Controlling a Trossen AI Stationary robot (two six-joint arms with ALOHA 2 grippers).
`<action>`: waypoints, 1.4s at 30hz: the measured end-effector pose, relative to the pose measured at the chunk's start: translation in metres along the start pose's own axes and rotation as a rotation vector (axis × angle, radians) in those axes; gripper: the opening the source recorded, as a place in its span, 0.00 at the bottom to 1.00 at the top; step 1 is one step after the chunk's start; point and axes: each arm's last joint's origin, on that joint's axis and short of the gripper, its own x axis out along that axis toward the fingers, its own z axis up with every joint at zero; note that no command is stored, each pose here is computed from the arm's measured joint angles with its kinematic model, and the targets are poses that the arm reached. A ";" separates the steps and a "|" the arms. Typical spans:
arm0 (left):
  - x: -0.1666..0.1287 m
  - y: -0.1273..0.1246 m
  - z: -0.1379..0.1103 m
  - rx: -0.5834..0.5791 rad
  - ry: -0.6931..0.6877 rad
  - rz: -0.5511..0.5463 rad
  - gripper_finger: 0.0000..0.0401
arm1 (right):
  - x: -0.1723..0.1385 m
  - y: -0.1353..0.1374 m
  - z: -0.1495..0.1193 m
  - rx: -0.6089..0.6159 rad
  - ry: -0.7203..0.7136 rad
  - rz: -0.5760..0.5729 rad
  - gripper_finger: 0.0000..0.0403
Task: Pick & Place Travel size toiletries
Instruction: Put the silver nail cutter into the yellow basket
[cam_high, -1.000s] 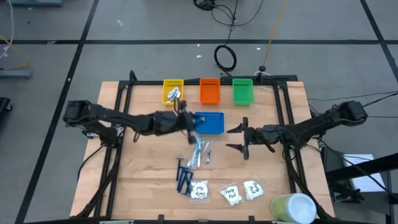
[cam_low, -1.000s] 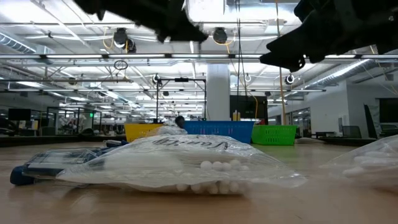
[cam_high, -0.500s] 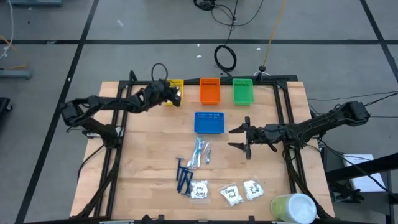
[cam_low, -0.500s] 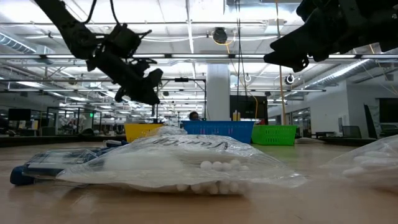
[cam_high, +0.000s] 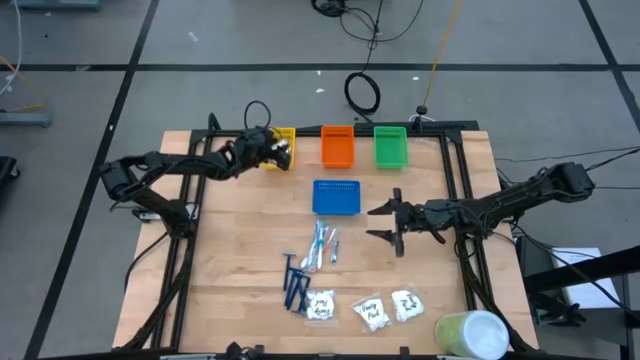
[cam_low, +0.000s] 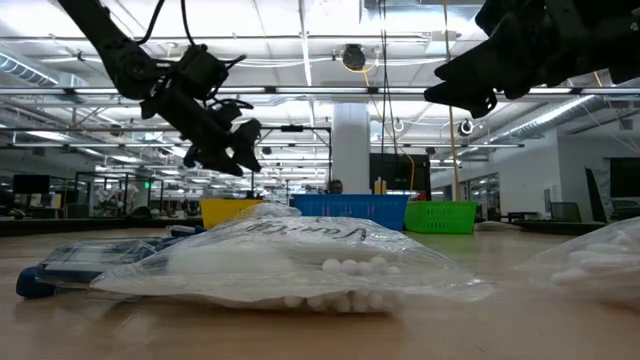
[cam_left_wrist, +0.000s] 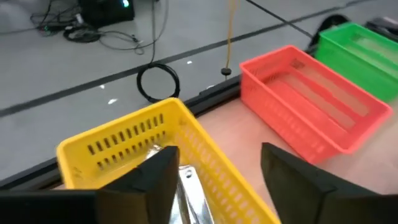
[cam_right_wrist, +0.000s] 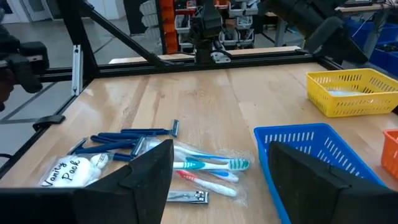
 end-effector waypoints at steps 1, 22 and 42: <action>-0.001 -0.003 0.000 0.013 -0.001 -0.009 0.59 | 0.002 0.001 -0.001 -0.006 0.008 0.017 0.61; -0.045 -0.088 0.002 0.026 -0.128 -0.394 0.69 | 0.136 0.028 -0.057 -0.242 0.471 0.114 0.57; -0.050 -0.096 -0.003 0.046 -0.109 -0.424 0.68 | 0.117 0.036 -0.043 -0.026 0.607 0.367 0.53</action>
